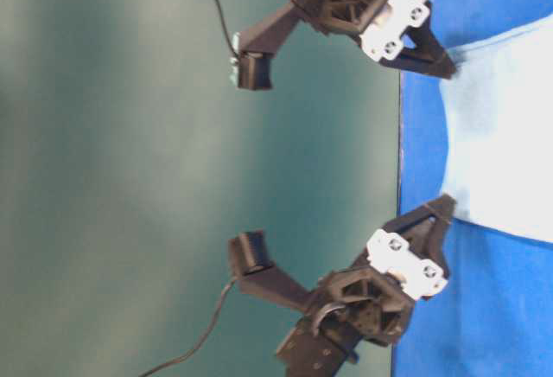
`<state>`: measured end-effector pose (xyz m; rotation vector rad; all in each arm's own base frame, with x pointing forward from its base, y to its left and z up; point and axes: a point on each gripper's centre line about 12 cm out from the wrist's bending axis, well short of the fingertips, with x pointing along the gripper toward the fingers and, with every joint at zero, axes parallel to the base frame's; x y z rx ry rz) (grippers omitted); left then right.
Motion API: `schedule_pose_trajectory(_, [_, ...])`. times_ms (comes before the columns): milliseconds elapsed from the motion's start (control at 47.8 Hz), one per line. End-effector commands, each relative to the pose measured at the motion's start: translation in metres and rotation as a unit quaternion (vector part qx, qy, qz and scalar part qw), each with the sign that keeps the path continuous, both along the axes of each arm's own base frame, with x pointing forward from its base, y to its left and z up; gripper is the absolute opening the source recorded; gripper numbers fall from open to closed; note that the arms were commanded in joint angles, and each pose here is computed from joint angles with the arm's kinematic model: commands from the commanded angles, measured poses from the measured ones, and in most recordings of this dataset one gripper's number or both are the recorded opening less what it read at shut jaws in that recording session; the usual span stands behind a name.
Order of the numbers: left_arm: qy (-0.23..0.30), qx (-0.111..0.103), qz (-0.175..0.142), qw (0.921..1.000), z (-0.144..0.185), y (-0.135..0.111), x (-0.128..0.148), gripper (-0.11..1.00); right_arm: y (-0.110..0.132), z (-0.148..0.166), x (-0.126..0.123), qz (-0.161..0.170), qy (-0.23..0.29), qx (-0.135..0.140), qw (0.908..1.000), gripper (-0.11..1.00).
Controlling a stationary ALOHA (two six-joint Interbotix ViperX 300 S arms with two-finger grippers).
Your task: Fold the light blue towel.
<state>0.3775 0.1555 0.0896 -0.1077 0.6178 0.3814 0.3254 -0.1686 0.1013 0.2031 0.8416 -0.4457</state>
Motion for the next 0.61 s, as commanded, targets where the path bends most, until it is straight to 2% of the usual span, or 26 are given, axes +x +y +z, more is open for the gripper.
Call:
schedule_pose_trajectory(0, [-0.013, 0.006, 0.005, 0.9999, 0.0053, 0.0070, 0.0053, 0.78, -0.0079, 0.0036, 0.0039, -0.006, -0.010, -0.003, 0.9999, 0.54])
schedule_pose_trajectory(125, [-0.006, 0.003, 0.006, 1.0000, -0.0015, 0.0088, 0.0063, 0.76, -0.0139, -0.0032, 0.0017, -0.014, -0.002, 0.000, 0.9999, 0.53])
schedule_pose_trajectory(188, [-0.004, 0.002, 0.005, 1.0000, -0.0036, 0.0077, 0.0070, 0.70, -0.0139, -0.0032, 0.0017, -0.014, -0.002, 0.000, 0.9999, 0.50])
schedule_pose_trajectory(251, [-0.004, 0.002, 0.005, 1.0000, -0.0036, 0.0077, 0.0070, 0.57, -0.0138, -0.0031, 0.0018, -0.012, -0.002, -0.001, 0.9999, 0.40])
schedule_pose_trajectory(355, [-0.002, 0.004, 0.003, 1.0000, -0.0040, 0.0074, 0.0066, 0.26, -0.0136, -0.0035, 0.0014, -0.009, 0.000, -0.003, 1.0000, 0.11])
schedule_pose_trajectory(397, [-0.002, 0.004, 0.003, 1.0000, -0.0040, 0.0074, 0.0066, 0.16, -0.0135, -0.0034, 0.0015, -0.007, 0.000, -0.005, 1.0000, 0.04])
schedule_pose_trajectory(481, [-0.002, 0.004, 0.002, 1.0000, -0.0040, 0.0073, 0.0066, 0.01, -0.0130, -0.0033, 0.0020, -0.005, 0.000, -0.005, 1.0000, 0.04])
schedule_pose_trajectory(586, [-0.004, 0.005, 0.002, 1.0000, -0.0030, 0.0075, 0.0071, 0.01, -0.0123, -0.0019, 0.0029, -0.005, -0.002, -0.005, 1.0000, 0.04])
